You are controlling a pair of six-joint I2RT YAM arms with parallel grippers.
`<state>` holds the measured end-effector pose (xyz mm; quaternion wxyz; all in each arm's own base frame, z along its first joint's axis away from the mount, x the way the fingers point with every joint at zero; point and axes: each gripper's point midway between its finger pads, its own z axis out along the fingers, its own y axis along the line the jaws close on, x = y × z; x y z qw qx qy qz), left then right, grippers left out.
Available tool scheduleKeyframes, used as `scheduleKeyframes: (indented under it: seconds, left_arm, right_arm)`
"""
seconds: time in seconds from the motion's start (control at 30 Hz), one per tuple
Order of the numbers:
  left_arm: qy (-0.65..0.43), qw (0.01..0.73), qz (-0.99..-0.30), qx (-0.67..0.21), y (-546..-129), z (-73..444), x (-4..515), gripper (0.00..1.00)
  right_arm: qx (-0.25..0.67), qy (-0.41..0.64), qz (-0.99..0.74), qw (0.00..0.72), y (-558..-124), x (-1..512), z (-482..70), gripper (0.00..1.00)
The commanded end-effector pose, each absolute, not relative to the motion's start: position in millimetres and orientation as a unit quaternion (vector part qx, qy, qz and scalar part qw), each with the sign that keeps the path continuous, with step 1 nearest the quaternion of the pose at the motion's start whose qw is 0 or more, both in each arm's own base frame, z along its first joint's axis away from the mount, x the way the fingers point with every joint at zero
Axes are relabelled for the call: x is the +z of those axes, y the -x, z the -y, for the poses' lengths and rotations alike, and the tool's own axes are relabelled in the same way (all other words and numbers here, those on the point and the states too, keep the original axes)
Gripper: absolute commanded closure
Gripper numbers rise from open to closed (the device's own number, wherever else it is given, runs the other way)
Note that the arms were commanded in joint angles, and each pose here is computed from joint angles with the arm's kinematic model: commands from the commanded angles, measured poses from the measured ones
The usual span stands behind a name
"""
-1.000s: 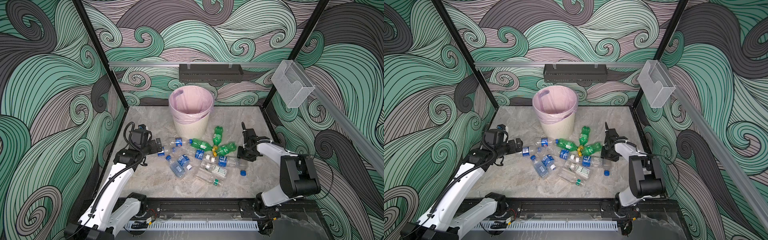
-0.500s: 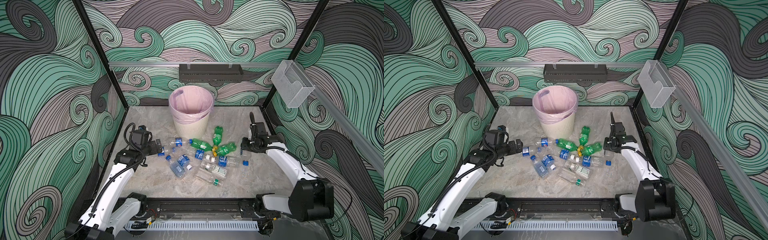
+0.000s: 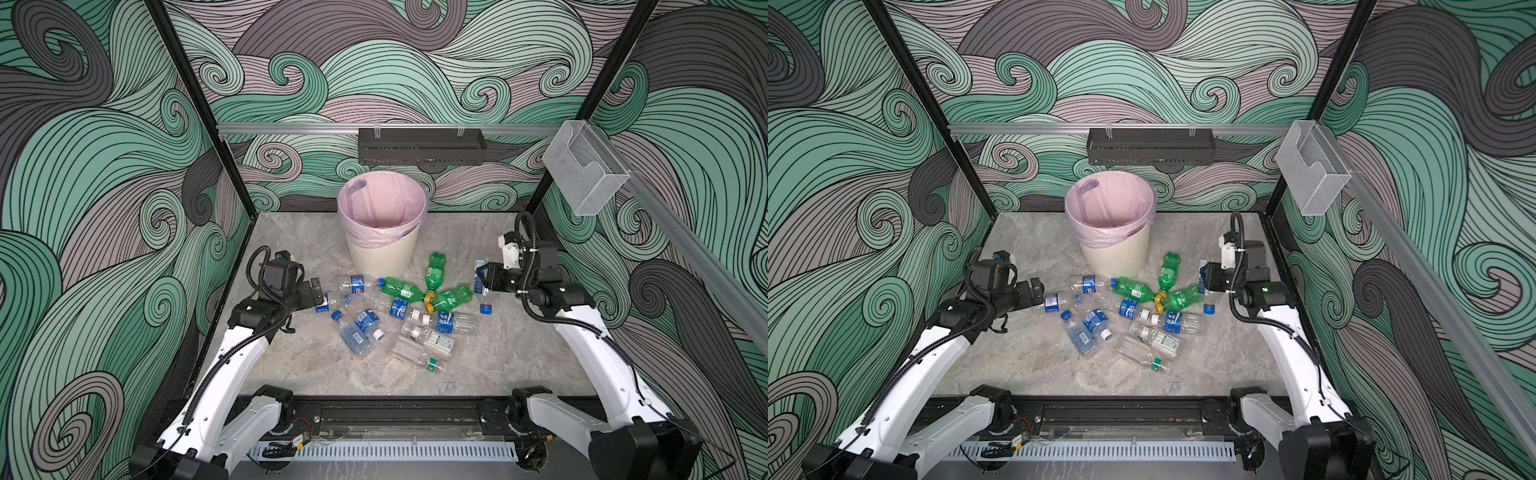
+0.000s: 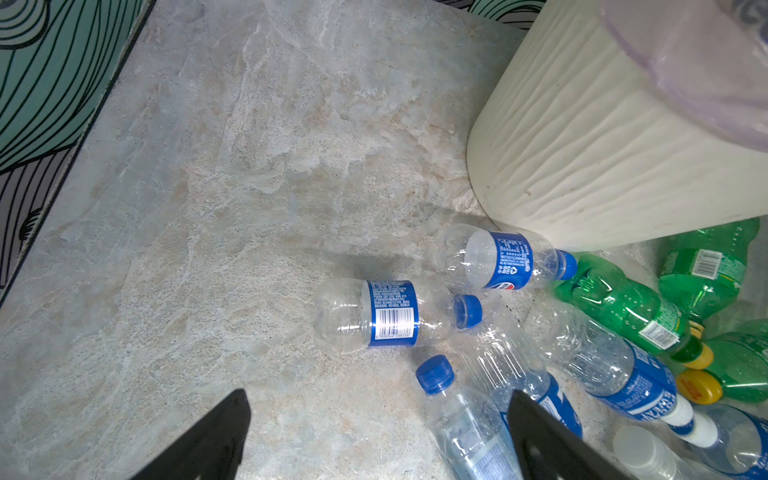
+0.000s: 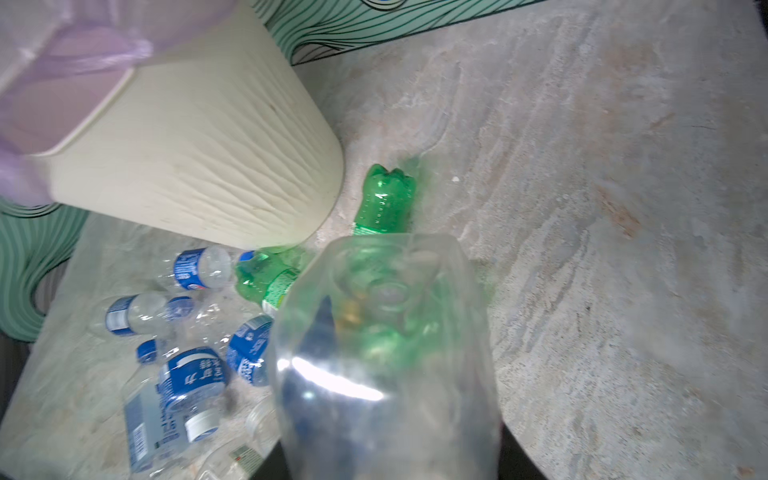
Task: Throw the plastic bottles in the bin
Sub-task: 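Lift the clear bottle with the right gripper toward the bin, then release the clear bottle into the bin and draw the right gripper back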
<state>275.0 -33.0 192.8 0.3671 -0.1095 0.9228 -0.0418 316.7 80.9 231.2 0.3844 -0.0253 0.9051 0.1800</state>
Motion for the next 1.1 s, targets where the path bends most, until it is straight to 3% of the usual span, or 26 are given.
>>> scheduleKeyframes:
  seconds: [0.0, 0.23, 0.27, 0.37, 0.43, 0.57, 0.83, 1.07]
  left_arm:
    - [0.127, 0.373, -0.919, -0.029, -271.8, 25.7, 194.2, 0.01]
    - [0.134, 0.377, -0.915, -0.047, -274.8, 30.6, 194.0, 0.01]
    - [0.138, 0.376, -0.915, -0.053, -275.7, 32.1, 193.0, 0.01]
    - [0.162, 0.369, -0.913, -0.065, -277.2, 33.5, 191.6, 0.01]
    - [0.171, 0.366, -0.912, -0.066, -276.3, 32.9, 192.1, 0.01]
    - [0.173, 0.363, -0.914, -0.061, -269.8, 30.0, 189.8, 0.01]
    - [0.188, 0.368, -0.910, -0.034, -262.0, 17.7, 182.4, 0.01]
    - [0.205, 0.356, -0.911, -0.025, -268.1, 15.4, 171.7, 0.01]
  right_arm:
    - [0.255, 0.096, -0.861, 0.430, -325.0, 285.5, -112.2, 0.61]
    - [0.377, 0.187, -0.715, 0.558, -390.9, 465.8, -203.3, 0.63]
    - [0.387, 0.188, -0.701, 0.569, -403.6, 486.5, -216.8, 0.54]
    - [0.408, 0.146, -0.677, 0.595, -449.6, 535.5, -237.7, 0.06]
    - [0.426, 0.138, -0.669, 0.593, -462.6, 550.8, -242.8, 0.01]
    - [0.406, 0.156, -0.693, 0.575, -453.4, 536.5, -241.5, 0.01]
    - [0.316, 0.179, -0.704, 0.610, -381.5, 478.1, -198.6, 0.01]
    - [0.266, 0.176, -0.757, 0.571, -342.0, 417.9, -172.2, 0.01]
